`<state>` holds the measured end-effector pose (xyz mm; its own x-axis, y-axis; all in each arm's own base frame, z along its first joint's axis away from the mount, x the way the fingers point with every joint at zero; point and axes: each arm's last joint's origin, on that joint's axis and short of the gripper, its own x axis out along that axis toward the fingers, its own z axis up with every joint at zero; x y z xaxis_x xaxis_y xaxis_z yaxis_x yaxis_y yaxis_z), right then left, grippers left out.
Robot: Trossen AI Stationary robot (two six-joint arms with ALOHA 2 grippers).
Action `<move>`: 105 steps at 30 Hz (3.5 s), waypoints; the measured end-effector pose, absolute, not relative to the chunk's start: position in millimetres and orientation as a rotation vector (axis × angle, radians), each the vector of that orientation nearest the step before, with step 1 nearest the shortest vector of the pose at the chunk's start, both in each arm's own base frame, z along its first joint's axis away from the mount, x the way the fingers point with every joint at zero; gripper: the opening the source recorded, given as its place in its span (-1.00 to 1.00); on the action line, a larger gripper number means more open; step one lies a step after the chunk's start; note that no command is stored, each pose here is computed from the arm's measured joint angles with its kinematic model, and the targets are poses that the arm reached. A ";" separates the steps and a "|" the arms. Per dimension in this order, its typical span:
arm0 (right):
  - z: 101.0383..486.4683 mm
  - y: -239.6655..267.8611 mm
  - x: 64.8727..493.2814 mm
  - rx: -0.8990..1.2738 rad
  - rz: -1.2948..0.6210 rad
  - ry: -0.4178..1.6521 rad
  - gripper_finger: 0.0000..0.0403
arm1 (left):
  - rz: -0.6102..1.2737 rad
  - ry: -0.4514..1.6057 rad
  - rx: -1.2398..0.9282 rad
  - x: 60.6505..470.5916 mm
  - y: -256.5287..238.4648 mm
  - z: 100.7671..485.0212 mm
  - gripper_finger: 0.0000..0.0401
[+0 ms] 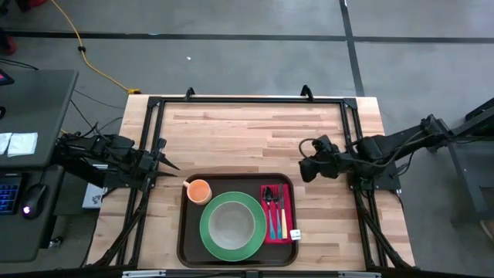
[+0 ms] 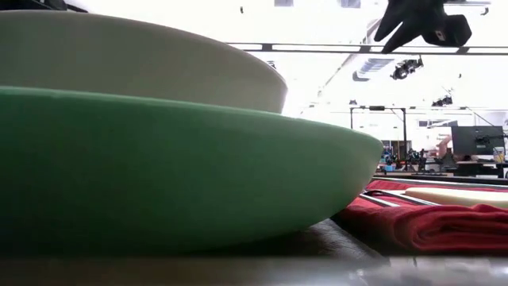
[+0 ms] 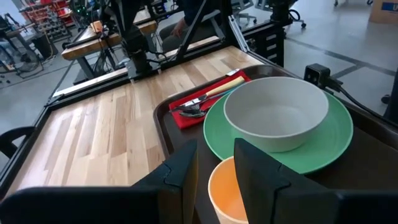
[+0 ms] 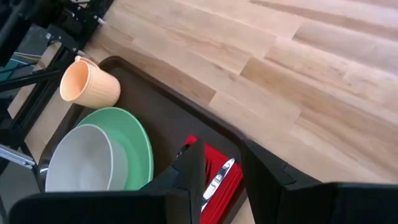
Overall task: Set up tray
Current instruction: Return to Home Position
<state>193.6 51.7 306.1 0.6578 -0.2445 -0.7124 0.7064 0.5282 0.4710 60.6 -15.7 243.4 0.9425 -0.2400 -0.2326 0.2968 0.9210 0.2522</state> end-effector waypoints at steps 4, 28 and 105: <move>310.2 42.5 190.9 0.800 -0.597 0.633 -0.59 | -0.278 0.200 0.289 60.6 -15.7 243.4 -0.32; 338.6 1.6 140.1 0.611 -0.520 0.483 -0.59 | -0.302 0.130 0.302 61.6 -16.8 249.4 -0.32; 209.8 1.0 93.5 0.496 -0.185 0.042 -0.59 | -0.299 -0.174 0.435 78.6 -22.7 219.4 -0.32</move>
<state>93.5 1.0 209.8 0.9824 -0.1664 -0.0850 0.1868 0.8630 0.4694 78.6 -22.7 219.4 0.9416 -0.3209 0.1020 0.2471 0.8644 0.4379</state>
